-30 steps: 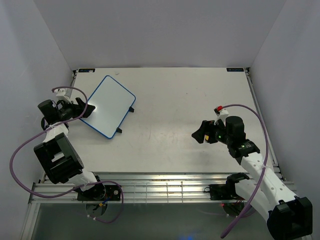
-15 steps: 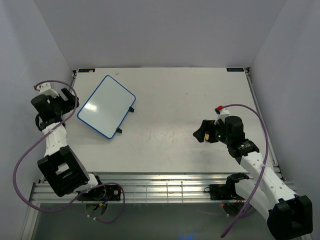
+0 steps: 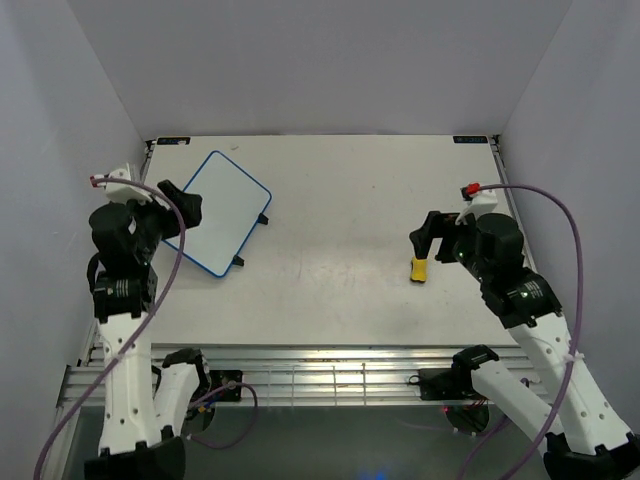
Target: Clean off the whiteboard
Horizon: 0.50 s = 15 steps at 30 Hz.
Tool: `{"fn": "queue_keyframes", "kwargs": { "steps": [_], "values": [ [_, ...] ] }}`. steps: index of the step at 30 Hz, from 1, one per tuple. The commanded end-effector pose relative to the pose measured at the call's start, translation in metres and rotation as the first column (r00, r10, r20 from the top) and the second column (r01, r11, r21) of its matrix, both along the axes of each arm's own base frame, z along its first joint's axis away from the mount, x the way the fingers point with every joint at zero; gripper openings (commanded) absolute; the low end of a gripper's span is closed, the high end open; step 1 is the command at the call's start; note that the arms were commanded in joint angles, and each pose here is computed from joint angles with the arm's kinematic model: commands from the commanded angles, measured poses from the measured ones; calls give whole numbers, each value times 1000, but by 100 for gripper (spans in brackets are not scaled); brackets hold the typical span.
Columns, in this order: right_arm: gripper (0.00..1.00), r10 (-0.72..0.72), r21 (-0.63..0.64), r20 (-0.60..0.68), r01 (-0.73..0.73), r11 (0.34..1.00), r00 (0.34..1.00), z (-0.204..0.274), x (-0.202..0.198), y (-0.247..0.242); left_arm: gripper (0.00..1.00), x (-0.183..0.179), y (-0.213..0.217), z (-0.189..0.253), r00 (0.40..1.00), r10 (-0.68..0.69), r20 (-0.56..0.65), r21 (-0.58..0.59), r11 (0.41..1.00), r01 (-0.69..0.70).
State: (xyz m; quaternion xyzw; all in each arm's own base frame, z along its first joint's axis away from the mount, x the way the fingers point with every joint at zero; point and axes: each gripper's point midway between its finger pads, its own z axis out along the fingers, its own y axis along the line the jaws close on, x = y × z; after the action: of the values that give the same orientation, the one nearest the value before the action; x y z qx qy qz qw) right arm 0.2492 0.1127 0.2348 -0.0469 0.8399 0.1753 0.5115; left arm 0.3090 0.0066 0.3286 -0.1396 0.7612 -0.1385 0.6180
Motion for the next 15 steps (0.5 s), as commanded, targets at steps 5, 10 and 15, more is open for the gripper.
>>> {"fn": "queue_keyframes", "kwargs": {
  "steps": [5, 10, 15],
  "values": [
    [90, -135, -168, 55, 143, 975, 989, 55, -31, -54, 98, -86, -24, -17, 998, -30, 58, 83, 996, 25],
    [90, -99, -246, 49, 108, 963, 994, 40, -49, -65, 98, -113, -53, -9, 978, -194, 75, 152, 972, 181],
    [90, -148, -187, 63, 157, 970, 987, 36, -56, -69, 98, -119, -26, -19, 997, -43, 61, 182, 983, 32]
  ]
}}
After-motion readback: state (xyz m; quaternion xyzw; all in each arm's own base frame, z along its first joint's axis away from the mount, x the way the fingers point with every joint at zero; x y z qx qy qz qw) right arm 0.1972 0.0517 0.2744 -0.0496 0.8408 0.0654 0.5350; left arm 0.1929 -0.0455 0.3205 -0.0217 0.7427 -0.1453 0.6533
